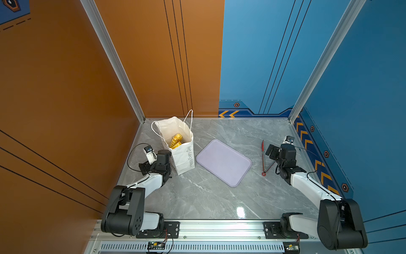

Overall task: Pack bread into a paper bag
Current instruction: Adjust the paper bag at the center of the board.

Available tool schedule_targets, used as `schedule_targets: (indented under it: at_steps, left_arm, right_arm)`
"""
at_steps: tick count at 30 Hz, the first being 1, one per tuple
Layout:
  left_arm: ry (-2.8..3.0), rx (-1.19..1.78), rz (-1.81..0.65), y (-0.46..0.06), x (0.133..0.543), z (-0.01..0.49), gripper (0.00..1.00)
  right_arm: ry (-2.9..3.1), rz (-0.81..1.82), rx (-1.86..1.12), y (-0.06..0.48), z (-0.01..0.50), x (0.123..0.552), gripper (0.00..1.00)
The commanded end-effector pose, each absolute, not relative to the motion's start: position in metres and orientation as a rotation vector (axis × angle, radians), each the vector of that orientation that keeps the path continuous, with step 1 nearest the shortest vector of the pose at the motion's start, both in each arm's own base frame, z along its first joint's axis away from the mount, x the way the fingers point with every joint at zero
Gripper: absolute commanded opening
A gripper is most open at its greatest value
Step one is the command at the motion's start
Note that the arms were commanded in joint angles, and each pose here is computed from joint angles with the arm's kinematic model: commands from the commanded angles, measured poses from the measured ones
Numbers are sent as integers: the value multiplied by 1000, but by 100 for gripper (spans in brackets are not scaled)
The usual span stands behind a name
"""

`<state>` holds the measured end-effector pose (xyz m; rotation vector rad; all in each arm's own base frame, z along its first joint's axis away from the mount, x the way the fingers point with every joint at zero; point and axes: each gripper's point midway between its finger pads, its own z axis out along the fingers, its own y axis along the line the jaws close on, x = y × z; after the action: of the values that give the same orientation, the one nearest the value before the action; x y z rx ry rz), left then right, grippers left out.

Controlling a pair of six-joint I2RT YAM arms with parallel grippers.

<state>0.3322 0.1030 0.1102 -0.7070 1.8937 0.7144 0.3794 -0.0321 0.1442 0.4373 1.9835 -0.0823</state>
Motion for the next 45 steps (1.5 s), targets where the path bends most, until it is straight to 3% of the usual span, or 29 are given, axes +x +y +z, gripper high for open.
schedule_targets:
  at_steps: [1, 9, 21, 27, 33, 45]
  left_arm:
    - [1900, -584, 702, 90, 365, 114, 98]
    - [1967, -262, 571, 41, 394, 106, 98]
    - [1960, -250, 481, 38, 389, 105, 98]
    - [1966, -221, 418, 34, 390, 102, 98]
    - [1853, -203, 399, 27, 370, 111, 98]
    - [1881, -144, 351, 20, 380, 96, 98]
  right_arm:
    - [1910, -143, 470, -45, 145, 383, 100]
    - [1871, -183, 432, -49, 151, 388, 100]
    - [1871, -282, 448, -62, 150, 374, 100]
    - [1900, -269, 454, -60, 117, 350, 100]
    - [1902, -207, 395, -49, 118, 358, 100]
    - [1921, -211, 318, -41, 117, 368, 100]
